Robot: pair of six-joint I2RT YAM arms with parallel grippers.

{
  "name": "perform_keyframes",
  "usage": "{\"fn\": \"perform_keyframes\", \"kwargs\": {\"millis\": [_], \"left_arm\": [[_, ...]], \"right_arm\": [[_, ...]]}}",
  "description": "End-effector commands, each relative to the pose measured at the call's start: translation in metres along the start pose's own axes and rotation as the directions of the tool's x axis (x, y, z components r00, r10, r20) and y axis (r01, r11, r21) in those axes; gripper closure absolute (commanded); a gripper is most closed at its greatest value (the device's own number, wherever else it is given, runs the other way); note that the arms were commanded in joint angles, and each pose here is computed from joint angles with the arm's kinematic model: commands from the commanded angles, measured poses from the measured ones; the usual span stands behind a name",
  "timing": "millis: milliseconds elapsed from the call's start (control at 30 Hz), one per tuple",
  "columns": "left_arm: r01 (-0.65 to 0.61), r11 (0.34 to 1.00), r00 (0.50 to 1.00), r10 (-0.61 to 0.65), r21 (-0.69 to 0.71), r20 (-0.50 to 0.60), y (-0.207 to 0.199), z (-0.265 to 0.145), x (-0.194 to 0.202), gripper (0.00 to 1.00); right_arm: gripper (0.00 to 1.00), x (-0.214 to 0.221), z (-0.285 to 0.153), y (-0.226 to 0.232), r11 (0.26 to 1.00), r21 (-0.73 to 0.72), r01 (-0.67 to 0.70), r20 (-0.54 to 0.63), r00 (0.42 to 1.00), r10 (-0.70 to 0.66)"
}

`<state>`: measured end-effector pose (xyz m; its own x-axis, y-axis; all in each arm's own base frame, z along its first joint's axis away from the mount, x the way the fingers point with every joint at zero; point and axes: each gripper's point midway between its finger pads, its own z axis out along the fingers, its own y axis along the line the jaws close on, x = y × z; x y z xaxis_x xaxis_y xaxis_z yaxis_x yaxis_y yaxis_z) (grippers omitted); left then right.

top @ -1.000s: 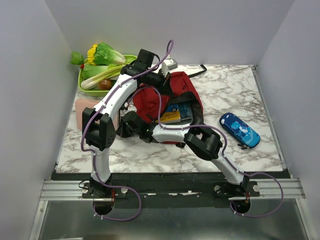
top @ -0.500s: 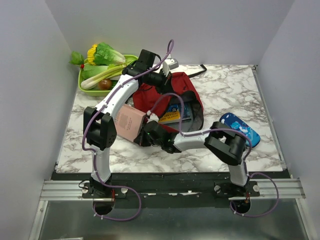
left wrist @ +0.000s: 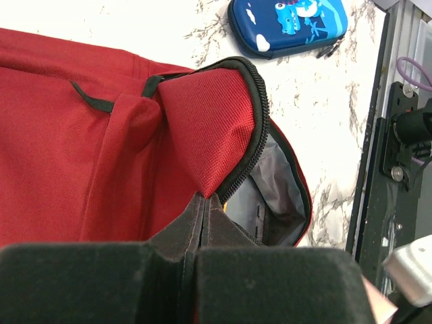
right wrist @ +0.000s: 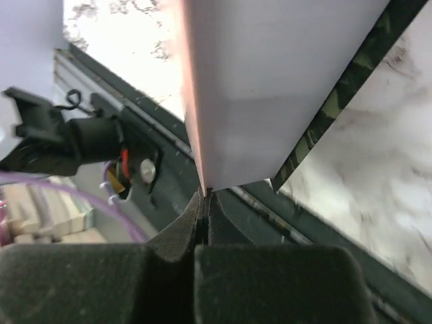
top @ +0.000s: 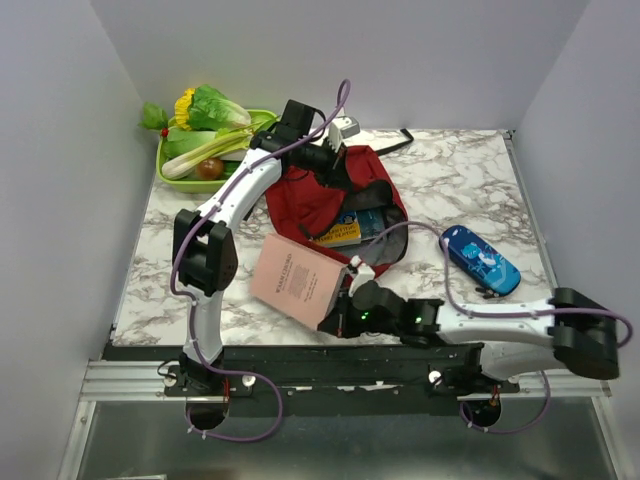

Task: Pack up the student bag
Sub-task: Move the book to the center of the board.

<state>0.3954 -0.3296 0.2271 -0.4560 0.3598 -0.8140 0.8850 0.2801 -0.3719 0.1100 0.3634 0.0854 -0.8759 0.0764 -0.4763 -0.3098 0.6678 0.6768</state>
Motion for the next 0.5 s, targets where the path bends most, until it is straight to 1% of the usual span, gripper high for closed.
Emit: {"fn": "perform_keyframes", "kwargs": {"millis": [0,67,133,167,233,267,300,367,433,467], "left_arm": [[-0.055,0.998,0.997,0.055,-0.001,0.046,-0.004,0.003,-0.023,1.0],[-0.066,0.998,0.997,0.066,0.003,0.051,-0.008,0.004,-0.028,1.0],[-0.08,0.997,0.995,0.08,0.005,0.059,-0.012,0.004,-0.034,1.0],[-0.086,0.996,0.994,0.086,-0.001,0.062,-0.012,0.004,-0.036,1.0],[-0.093,0.996,0.993,0.093,-0.003,0.068,-0.013,0.004,-0.041,1.0],[-0.089,0.996,0.994,0.089,-0.004,0.064,-0.013,0.004,-0.04,1.0],[-0.088,0.996,0.994,0.088,-0.005,0.059,-0.012,0.006,-0.039,1.0],[-0.082,0.997,0.995,0.082,-0.001,0.048,-0.012,0.007,-0.035,1.0],[-0.088,0.996,0.996,0.087,0.004,0.035,-0.013,0.009,-0.03,1.0],[-0.088,0.996,0.996,0.088,0.004,0.03,-0.015,0.009,-0.028,1.0]], "right_arm": [[0.99,-0.005,-0.054,-0.029,0.99,0.137,-0.041,0.054,0.998,0.033],[0.99,-0.008,-0.079,-0.034,0.987,0.14,-0.083,0.08,0.994,0.072],[0.99,-0.008,-0.092,-0.046,0.975,0.174,-0.136,0.103,0.988,0.119],[0.99,-0.004,-0.101,-0.058,0.967,0.212,-0.139,0.099,0.988,0.121],[0.99,-0.016,-0.12,-0.06,0.957,0.198,-0.212,0.167,0.969,0.18],[0.99,-0.014,-0.129,-0.072,0.944,0.24,-0.228,0.179,0.966,0.188],[0.99,-0.026,-0.141,-0.071,0.945,0.207,-0.251,0.236,0.951,0.201],[0.99,-0.03,-0.155,-0.078,0.941,0.213,-0.263,0.267,0.942,0.202],[0.99,-0.039,-0.169,-0.082,0.932,0.194,-0.307,0.323,0.917,0.235],[0.99,-0.039,-0.176,-0.09,0.923,0.221,-0.314,0.335,0.913,0.231]]}}
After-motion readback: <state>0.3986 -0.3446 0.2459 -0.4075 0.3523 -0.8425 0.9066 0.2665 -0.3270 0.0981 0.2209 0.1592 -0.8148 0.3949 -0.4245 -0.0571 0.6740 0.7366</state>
